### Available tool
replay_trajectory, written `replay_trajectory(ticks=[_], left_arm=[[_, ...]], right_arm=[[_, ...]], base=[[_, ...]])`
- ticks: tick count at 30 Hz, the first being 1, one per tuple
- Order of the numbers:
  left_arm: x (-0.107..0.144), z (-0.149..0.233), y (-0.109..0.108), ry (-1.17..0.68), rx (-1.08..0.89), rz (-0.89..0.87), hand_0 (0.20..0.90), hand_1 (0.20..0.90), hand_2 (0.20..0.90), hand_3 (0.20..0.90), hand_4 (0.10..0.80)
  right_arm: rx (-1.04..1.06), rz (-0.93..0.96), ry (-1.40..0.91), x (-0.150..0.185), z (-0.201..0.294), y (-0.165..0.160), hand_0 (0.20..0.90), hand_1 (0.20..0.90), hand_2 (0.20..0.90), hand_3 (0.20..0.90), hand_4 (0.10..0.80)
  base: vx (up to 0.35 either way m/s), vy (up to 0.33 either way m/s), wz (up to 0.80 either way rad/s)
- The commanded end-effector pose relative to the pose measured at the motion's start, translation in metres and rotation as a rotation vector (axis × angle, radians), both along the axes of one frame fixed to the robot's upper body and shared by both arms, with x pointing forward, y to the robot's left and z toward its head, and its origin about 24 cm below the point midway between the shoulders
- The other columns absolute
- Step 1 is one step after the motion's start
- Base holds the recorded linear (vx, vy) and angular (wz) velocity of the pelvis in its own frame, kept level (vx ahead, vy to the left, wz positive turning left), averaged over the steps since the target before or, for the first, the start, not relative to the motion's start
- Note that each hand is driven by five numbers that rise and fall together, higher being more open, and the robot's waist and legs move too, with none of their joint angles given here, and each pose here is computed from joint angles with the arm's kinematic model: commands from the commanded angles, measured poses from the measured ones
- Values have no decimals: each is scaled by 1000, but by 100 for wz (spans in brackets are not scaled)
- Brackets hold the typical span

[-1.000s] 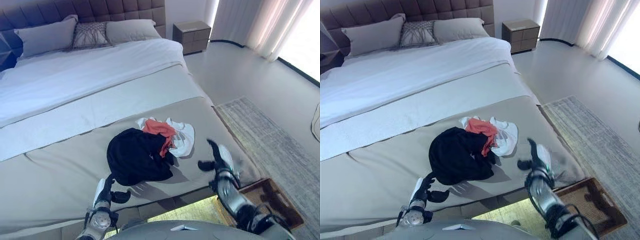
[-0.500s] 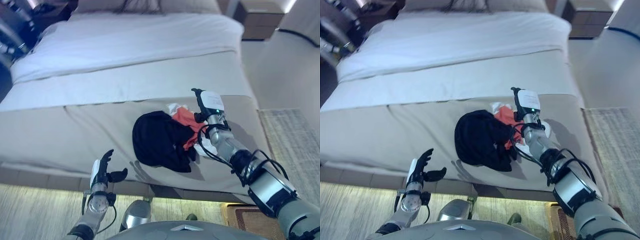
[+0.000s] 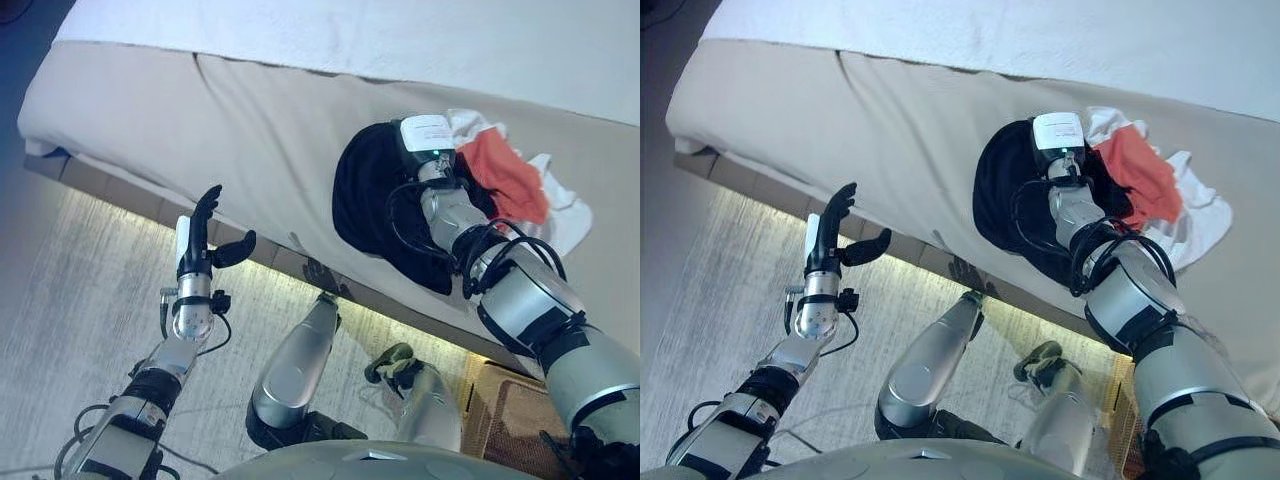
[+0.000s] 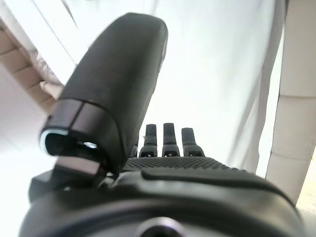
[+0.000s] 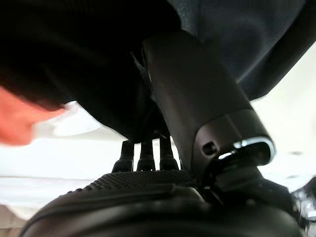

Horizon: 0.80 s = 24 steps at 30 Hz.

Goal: Pick up the clothes from the bed and place them into the basket

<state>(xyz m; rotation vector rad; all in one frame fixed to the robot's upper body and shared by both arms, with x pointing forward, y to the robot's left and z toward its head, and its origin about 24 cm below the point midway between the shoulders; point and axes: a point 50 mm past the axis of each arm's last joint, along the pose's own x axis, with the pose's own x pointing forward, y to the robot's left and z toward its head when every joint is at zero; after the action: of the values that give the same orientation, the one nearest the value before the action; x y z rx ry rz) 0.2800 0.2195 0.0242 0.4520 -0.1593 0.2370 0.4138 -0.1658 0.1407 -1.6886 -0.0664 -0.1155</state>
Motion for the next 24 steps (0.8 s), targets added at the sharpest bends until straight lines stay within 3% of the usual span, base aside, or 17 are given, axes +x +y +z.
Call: replay_trajectory(ticks=[1, 17, 18, 21, 24], left_arm=[[2, 45, 4, -239, 54, -19, 900, 900, 900, 900, 800], [-3, 96, -11, -457, -19, -115, 900, 900, 900, 900, 800], [-3, 97, -11, -458, -3, -115, 900, 900, 900, 900, 800], [-2, 99, -10, -452, 60, -105, 900, 900, 900, 900, 800], [-2, 102, -6, -449, 70, -91, 900, 900, 900, 900, 800]], right_arm=[[-51, 34, -133, 14, 63, 23, 900, 900, 900, 900, 800], [66, -146, 78, 17, 72, -9, 900, 900, 900, 900, 800], [74, -152, 81, 17, 72, -10, 796, 796, 796, 779, 679], [61, -148, 83, 18, 78, -11, 300, 300, 300, 200, 100], [80, -133, 46, 18, 82, -12, 300, 300, 300, 200, 100]], base=[[-5, 69, 4], [-7, 27, 5], [-10, -33, -1], [-4, -3, -1], [-16, -13, -6]])
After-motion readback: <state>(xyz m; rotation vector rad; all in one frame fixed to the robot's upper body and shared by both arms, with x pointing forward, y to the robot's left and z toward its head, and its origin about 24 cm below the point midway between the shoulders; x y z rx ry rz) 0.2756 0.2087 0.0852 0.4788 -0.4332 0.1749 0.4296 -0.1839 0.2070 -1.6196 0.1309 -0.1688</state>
